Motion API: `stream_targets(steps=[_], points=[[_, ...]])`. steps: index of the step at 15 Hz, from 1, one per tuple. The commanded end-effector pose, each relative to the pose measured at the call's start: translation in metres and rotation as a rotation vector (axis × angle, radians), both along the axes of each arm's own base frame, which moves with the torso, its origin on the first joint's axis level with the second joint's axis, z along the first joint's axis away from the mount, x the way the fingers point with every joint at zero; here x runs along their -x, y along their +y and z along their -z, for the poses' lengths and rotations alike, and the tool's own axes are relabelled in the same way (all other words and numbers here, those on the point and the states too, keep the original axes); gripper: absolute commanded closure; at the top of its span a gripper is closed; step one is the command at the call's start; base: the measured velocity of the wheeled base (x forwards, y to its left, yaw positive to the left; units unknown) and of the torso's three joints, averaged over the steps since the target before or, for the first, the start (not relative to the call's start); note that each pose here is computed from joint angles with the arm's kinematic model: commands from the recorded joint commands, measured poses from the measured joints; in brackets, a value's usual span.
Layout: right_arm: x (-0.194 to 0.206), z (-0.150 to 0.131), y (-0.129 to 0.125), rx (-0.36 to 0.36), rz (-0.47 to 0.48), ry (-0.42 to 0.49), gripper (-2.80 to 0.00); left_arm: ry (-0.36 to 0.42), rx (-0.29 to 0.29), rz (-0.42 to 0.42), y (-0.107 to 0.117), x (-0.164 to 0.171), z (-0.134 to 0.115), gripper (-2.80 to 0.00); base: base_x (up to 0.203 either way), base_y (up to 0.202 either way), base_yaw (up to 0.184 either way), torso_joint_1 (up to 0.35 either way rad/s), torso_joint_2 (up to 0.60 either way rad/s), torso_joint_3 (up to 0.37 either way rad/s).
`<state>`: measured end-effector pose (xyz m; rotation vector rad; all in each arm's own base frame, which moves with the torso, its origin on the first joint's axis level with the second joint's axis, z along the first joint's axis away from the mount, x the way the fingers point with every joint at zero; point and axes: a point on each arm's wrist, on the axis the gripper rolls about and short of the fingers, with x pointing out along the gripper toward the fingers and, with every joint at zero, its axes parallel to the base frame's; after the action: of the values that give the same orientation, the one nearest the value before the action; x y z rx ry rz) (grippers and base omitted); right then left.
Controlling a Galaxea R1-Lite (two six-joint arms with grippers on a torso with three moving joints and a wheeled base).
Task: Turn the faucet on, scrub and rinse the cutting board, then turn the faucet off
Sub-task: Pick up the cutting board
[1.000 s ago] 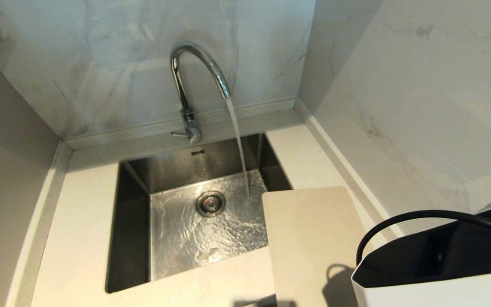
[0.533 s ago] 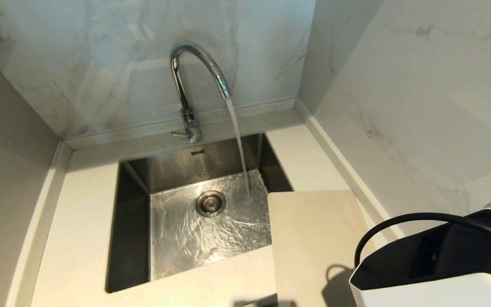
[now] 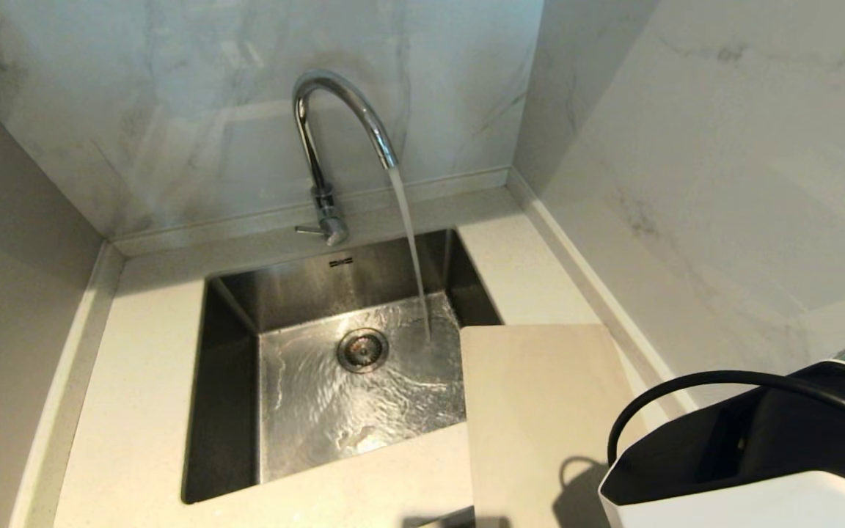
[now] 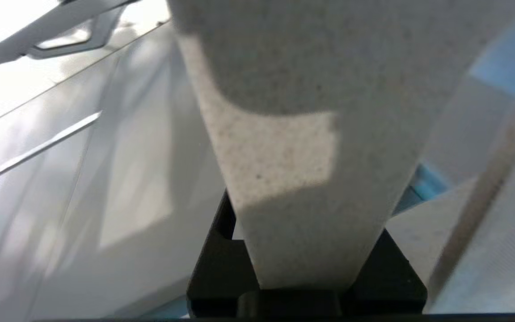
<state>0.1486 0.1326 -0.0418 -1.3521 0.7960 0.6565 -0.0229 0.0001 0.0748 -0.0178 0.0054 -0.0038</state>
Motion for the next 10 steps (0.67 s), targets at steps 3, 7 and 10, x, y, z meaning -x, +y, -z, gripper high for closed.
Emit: stream_targets(steps=[3, 7, 10], points=[[0.002, -0.008, -0.001, 0.034, -0.017, -0.055, 0.0, 0.001, 0.001, -0.001, 0.0, 0.0, 0.0, 0.0, 0.0, 0.0, 0.0, 0.0, 0.0, 0.0], [0.003, -0.025, -0.002, 0.029, -0.055, -0.113, 0.0, 0.001, -0.001, -0.001, 0.0, 0.0, 0.0, 0.0, 0.0, 0.0, 0.0, 0.0, 0.0, 0.0], [0.006, -0.034, -0.005, 0.031, -0.075, -0.144, 0.0, 0.001, -0.001, -0.001, 0.0, 0.0, 0.0, 0.0, 0.0, 0.0, 0.0, 0.0, 0.0, 0.0]])
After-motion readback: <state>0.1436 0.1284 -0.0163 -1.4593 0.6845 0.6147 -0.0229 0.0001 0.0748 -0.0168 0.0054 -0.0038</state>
